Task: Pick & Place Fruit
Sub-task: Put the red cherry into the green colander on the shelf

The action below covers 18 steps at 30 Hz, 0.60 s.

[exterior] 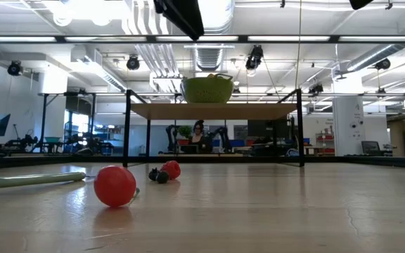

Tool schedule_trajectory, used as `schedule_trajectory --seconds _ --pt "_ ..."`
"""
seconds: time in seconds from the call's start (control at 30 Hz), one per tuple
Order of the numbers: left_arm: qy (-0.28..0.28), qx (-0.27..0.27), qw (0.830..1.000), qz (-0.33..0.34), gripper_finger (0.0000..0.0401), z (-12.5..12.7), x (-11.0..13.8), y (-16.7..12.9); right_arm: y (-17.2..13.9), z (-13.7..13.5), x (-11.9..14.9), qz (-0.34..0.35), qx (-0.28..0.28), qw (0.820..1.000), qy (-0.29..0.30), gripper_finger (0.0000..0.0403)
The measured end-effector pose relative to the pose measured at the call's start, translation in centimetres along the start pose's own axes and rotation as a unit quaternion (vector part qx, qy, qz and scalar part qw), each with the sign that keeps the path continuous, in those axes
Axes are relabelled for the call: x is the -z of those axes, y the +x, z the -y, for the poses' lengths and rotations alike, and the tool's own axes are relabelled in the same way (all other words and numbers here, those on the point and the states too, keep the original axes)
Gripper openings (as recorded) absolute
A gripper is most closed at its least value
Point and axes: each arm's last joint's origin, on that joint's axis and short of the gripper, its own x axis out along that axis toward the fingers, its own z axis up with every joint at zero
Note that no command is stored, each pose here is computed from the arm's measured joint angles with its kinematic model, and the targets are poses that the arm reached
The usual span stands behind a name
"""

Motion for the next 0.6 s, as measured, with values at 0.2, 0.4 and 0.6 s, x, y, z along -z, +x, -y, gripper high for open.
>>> schedule_trajectory --seconds 0.2,0.4,0.6 --pt "-0.005 0.018 1.0 0.006 0.0208 1.9 0.5 -0.8 0.0 0.0 0.0 0.0 0.0 1.0 0.0 0.0363" --pt "0.003 0.028 0.999 -0.02 0.0208 4.3 2.3 -0.5 0.0 0.0 0.0 0.0 0.0 1.0 0.0 0.0363" --pt "0.018 0.03 0.998 -0.053 0.0208 6.3 4.7 0.9 0.0 0.0 0.0 0.0 0.0 1.0 0.0 0.0363"
